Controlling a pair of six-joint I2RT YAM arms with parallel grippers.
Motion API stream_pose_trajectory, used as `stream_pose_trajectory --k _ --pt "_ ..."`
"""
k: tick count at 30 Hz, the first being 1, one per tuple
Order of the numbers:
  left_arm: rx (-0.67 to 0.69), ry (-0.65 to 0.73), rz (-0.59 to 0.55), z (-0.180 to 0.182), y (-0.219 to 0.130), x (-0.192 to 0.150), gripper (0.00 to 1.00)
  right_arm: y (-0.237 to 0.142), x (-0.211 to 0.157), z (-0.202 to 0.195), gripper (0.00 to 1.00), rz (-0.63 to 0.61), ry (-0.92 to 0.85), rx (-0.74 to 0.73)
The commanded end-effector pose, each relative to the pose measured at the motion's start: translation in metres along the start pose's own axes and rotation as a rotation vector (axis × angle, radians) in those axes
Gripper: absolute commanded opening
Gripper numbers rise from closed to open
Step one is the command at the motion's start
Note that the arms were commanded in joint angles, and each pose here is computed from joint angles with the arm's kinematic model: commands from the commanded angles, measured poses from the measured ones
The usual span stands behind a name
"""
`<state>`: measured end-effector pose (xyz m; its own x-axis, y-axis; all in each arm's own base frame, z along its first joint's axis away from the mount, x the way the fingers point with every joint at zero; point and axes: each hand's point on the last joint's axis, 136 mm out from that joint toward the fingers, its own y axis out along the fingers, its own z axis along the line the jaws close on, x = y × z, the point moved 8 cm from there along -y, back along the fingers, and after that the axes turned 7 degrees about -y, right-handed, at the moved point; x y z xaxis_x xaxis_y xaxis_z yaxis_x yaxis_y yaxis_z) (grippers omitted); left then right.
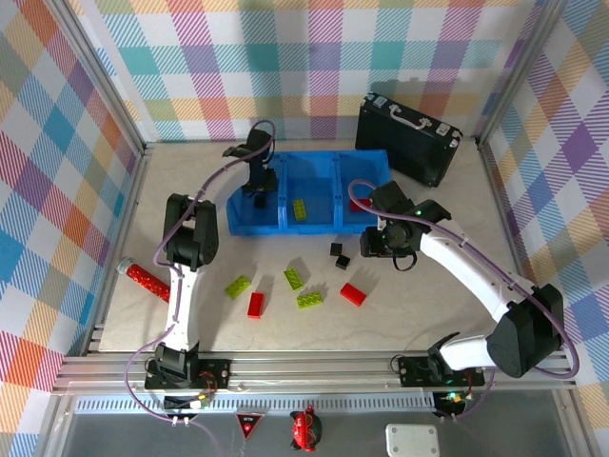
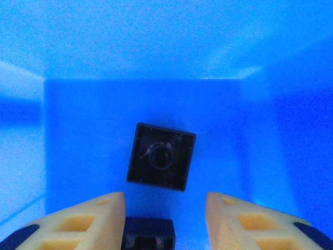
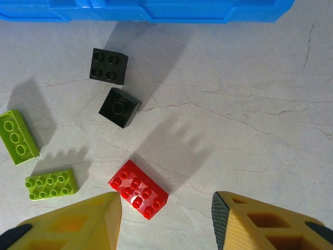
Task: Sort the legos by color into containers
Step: Place the lego in the container, then pick up the lego from the bottom-center of the table.
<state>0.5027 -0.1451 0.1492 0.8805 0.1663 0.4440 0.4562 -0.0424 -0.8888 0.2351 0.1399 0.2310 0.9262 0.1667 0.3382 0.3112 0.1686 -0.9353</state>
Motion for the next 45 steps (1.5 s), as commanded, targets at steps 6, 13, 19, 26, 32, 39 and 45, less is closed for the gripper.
stream_pose_trajectory --k 6,13,19,26,32,39,45 --pt "-0.056 -0.009 -0.039 0.007 -0.072 0.002 0.44 0.005 0.000 0.003 0.51 0.026 0.001 0.037" --pt "-0.064 0.004 -0.021 0.020 -0.102 -0.023 0.45 0.015 0.001 0.006 0.50 0.054 0.007 0.054" --pt "-0.066 0.011 0.017 0.034 -0.126 -0.054 0.45 0.024 -0.003 0.009 0.50 0.083 0.009 0.059" --pt "-0.055 0.025 0.050 0.052 -0.159 -0.086 0.46 0.033 -0.017 0.017 0.50 0.124 0.006 0.055" --pt "-0.044 0.062 0.035 0.065 -0.186 -0.106 0.46 0.046 -0.032 0.023 0.50 0.161 -0.018 0.054" --pt "0.058 0.145 0.016 0.083 -0.174 -0.124 0.46 0.062 -0.044 0.037 0.50 0.149 -0.191 0.083" --pt "0.055 0.167 -0.013 0.084 -0.168 -0.126 0.46 0.079 -0.050 0.053 0.52 0.212 -0.432 0.063"
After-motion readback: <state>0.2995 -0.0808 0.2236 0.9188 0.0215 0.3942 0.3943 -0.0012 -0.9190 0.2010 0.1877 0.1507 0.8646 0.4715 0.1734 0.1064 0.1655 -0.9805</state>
